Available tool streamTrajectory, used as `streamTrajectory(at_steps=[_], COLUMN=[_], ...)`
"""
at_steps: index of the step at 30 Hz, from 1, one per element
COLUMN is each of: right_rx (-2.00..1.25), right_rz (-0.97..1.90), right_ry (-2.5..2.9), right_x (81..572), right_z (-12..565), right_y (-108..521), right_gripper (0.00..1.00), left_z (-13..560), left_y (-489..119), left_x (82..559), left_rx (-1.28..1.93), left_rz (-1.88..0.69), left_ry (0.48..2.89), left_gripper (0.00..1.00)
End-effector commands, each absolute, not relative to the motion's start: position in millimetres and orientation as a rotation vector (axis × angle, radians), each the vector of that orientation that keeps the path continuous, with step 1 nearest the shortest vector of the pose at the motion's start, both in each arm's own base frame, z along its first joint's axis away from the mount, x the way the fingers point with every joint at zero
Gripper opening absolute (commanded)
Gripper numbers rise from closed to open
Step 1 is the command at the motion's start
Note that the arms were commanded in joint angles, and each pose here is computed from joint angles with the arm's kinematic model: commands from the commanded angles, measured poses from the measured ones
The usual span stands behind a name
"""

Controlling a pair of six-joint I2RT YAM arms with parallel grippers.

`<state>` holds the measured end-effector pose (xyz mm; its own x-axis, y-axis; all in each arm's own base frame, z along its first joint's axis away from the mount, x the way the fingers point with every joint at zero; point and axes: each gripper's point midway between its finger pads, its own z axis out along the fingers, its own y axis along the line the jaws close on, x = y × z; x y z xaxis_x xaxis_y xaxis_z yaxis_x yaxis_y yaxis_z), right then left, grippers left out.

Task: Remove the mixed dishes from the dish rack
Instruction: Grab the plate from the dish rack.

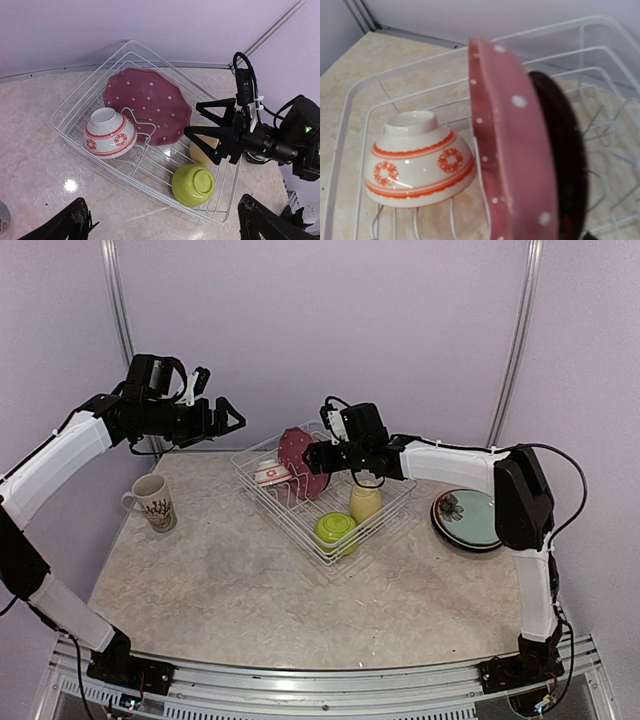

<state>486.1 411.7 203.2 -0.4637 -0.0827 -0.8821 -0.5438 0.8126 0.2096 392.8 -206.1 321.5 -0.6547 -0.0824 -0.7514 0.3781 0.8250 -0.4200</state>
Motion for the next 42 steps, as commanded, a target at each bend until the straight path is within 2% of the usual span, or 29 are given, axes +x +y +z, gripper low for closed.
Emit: streamTrajectory(at_steps=[1, 8, 20, 23, 29, 38, 42], right_rx=[-0.462, -0.477, -0.506, -0.514, -0.535, -0.531, -0.52], right_rz=[0.589, 0.559, 0.409, 0.378, 0.279, 0.015, -0.051], right_ry=[2.043, 2.07, 2.057, 2.048, 2.004, 1.908, 1.876], right_x=[491, 501, 526, 531, 531, 517, 511], right_z=[186, 164, 141, 141, 158, 201, 217], right_y=[423, 430, 431, 432, 434, 427, 425], right_gripper=[0.79, 0.54, 0.45, 0.4, 0.22, 0.05, 0.0], left_z=[332, 330, 322, 320, 316, 311, 308], left_y=[-211, -210, -210, -210, -210, -212, -212], left_x=[391, 392, 396, 397, 399, 401, 403], left_rx=[0.23, 0.227, 0.22, 0.217, 0.215, 0.212, 0.21], left_rz=[-0.738, -0.732, -0.729, -0.728, -0.73, -0.734, -0.733], left_ry=[2.162, 2.168, 2.188, 2.193, 2.202, 2.217, 2.226], left_gripper=[0.99, 0.99, 0.99, 0.99, 0.99, 0.99, 0.99])
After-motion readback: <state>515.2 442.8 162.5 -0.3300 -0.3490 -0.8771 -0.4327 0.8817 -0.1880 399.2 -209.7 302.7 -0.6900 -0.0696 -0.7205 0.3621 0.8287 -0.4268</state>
